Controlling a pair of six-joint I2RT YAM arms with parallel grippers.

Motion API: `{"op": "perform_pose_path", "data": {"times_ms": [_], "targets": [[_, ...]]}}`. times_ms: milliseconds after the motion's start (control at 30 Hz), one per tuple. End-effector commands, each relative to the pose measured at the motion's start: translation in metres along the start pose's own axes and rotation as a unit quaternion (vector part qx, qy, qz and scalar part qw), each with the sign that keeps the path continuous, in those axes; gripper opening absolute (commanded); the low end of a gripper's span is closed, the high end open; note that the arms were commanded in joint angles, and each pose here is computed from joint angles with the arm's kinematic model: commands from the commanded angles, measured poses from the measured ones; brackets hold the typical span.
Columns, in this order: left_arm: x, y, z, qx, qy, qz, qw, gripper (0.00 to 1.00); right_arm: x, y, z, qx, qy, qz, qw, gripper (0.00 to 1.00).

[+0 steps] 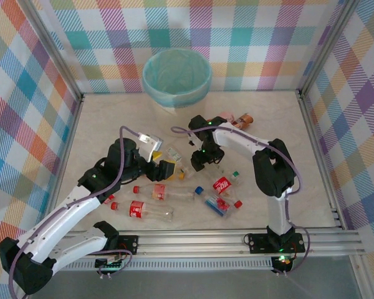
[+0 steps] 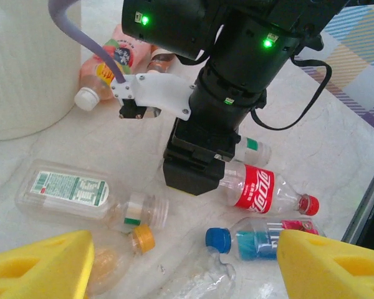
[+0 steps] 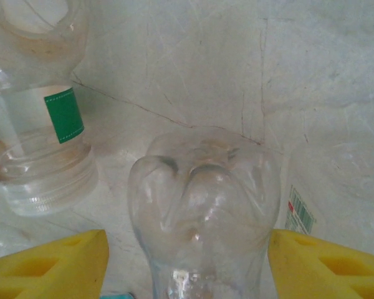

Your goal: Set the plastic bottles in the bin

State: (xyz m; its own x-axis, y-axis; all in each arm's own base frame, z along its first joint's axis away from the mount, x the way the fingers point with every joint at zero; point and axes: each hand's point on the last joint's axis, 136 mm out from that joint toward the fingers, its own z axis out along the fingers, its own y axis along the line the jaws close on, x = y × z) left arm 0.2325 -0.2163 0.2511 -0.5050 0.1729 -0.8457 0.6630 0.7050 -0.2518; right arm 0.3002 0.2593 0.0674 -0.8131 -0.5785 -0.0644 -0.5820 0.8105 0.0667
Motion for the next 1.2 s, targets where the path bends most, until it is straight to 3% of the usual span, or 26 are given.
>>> {"op": "perform_pose_path", "data": {"times_ms": [0, 633, 733, 933, 1167], "targets": [[0.001, 0.003, -0.007, -0.017, -0.009, 0.0, 1.0, 0.78, -0.002, 0.002, 0.004, 0.008, 0.008, -0.016, 1.0, 0.68], [0.0, 0.005, -0.014, -0.027, -0.014, 0.015, 0.999, 0.8, -0.004, 0.0, 0.023, 0.033, 0.026, -0.029, 0.999, 0.71], [-0.002, 0.005, -0.014, -0.028, -0.018, 0.017, 0.999, 0.8, -0.006, 0.001, 0.021, 0.031, 0.022, -0.029, 0.999, 0.67], [-0.012, 0.009, -0.017, -0.043, -0.033, 0.022, 0.998, 0.8, -0.01, 0.003, 0.002, 0.028, 0.001, -0.028, 0.999, 0.57], [-0.054, 0.015, -0.028, -0.078, -0.095, 0.028, 0.992, 0.8, -0.014, 0.003, -0.052, 0.036, -0.057, -0.022, 0.997, 0.54]]}}
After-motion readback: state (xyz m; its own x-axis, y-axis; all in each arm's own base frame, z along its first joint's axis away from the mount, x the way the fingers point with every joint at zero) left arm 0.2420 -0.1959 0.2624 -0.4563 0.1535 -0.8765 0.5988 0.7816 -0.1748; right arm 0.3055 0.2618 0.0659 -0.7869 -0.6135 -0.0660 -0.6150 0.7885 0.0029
